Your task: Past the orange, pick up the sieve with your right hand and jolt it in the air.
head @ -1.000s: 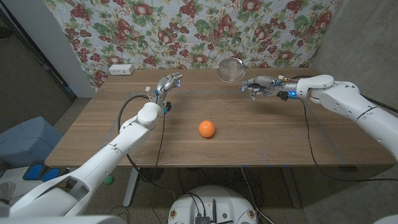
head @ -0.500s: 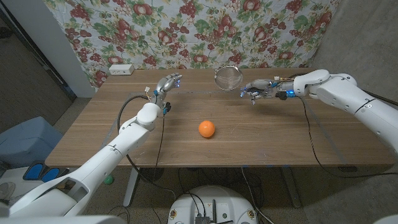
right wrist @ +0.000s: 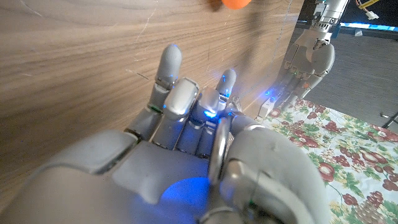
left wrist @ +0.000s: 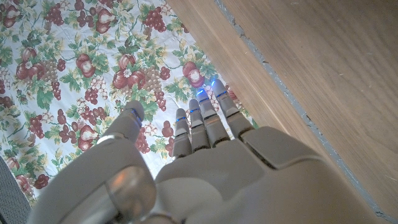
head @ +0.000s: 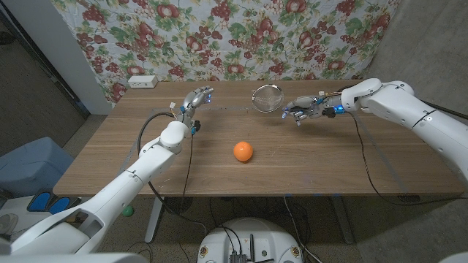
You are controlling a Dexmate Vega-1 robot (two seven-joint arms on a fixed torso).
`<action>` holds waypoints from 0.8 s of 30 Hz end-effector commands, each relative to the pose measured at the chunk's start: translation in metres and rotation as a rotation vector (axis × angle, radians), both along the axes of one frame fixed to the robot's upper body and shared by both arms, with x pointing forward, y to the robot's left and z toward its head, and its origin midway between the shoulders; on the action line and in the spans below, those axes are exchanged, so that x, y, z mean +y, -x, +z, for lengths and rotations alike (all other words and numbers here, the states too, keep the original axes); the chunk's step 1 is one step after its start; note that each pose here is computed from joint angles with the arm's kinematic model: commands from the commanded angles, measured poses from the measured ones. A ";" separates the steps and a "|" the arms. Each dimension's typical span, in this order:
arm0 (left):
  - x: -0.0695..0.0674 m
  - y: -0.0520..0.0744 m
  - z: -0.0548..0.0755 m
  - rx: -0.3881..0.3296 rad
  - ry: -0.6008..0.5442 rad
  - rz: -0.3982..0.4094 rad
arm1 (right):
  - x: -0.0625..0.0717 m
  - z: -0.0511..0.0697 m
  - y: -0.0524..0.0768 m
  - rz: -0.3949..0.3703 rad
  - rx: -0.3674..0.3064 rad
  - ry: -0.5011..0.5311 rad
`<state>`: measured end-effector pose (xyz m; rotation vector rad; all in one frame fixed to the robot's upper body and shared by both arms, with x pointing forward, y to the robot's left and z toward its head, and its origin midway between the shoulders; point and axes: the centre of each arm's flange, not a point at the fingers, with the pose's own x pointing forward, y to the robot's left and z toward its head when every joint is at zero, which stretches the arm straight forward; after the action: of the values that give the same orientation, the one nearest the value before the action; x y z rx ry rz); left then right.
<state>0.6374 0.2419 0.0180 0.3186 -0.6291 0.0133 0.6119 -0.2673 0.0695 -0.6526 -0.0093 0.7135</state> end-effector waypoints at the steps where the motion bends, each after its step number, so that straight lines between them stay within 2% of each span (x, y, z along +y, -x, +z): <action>1: 0.000 0.000 0.000 0.004 -0.003 0.002 | 0.001 -0.008 -0.009 -0.031 0.048 0.042; 12: -0.001 -0.001 0.001 0.006 -0.006 0.002 | -0.002 -0.016 -0.015 -0.029 0.064 0.018; 24: -0.003 -0.002 0.001 0.010 -0.007 0.001 | -0.014 -0.031 -0.028 -0.048 0.124 -0.016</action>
<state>0.6383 0.2408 0.0182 0.3225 -0.6216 0.0127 0.6305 -0.2737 0.0496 -0.6306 0.0819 0.7039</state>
